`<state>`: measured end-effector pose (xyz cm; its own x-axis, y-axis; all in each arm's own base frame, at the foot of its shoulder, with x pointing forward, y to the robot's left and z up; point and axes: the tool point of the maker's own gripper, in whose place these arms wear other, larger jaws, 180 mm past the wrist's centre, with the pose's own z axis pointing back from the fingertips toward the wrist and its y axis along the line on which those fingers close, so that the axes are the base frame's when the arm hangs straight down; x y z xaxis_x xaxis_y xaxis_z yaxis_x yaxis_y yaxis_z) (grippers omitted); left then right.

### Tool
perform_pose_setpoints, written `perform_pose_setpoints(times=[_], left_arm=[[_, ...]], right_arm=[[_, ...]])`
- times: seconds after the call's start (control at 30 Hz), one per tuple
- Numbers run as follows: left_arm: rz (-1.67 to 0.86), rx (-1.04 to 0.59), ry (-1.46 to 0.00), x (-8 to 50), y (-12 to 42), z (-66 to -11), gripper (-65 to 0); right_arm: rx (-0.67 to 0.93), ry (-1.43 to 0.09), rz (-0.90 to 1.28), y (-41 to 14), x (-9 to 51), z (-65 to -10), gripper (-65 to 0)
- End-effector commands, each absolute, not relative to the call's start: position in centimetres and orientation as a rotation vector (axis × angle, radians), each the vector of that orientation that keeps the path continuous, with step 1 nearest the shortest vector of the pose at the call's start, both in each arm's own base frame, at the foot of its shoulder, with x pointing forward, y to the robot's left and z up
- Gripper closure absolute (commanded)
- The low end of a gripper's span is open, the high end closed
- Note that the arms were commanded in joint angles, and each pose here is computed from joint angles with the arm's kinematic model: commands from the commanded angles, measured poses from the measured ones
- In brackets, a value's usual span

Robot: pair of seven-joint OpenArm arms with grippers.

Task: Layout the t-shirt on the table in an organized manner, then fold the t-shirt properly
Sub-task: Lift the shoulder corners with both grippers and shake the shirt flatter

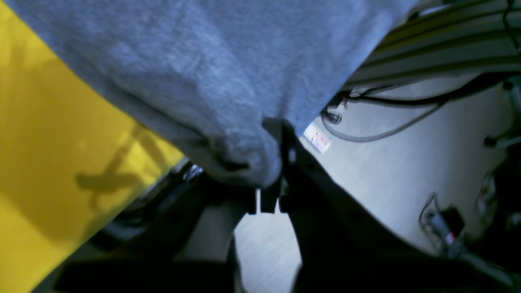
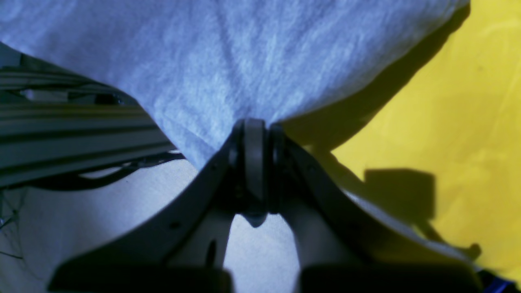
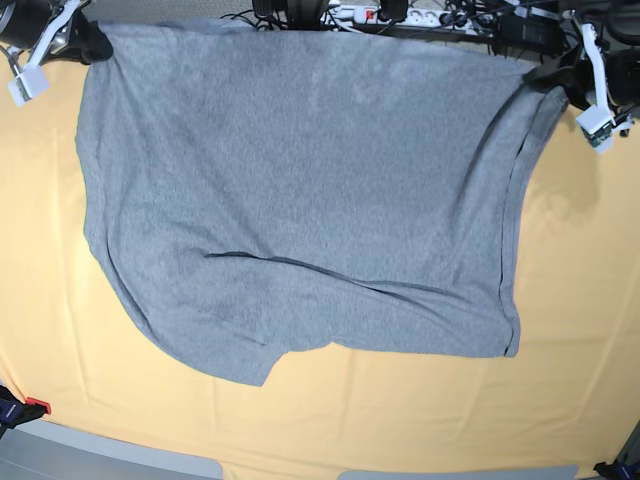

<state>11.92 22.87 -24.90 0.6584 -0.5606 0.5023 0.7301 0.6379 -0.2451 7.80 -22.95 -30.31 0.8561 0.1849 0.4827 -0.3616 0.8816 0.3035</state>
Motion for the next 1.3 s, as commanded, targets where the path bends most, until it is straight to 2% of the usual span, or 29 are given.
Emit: perform_pose_setpoints(times=[0.0, 0.3, 0.67, 1.07, 1.27], left_arm=[[-0.79, -0.431, -0.425, 12.6, 23.2, -23.9, 0.0], [-0.825, -0.24, -0.456, 14.6, 26.9, -20.4, 0.0], [-0.711, -0.323, -0.359, 10.5, 26.8, -22.9, 0.0], [-0.675, -0.391, -0.139, 5.0, 26.8, -24.7, 0.0], [-0.673, -0.398, -0.137, 4.9, 26.7, -24.7, 0.0]], right_arm=[[0.377, -0.456, 0.317, -23.2, 7.7, -30.0, 0.0], [0.356, -0.412, 0.315, -23.7, 6.7, -30.4, 0.0], [0.364, -0.381, 0.308, -23.6, 5.7, -30.6, 0.0], [0.368, -0.365, 0.305, -23.6, 5.2, -30.7, 0.0], [0.367, -0.366, 0.305, -23.6, 5.2, -30.7, 0.0]])
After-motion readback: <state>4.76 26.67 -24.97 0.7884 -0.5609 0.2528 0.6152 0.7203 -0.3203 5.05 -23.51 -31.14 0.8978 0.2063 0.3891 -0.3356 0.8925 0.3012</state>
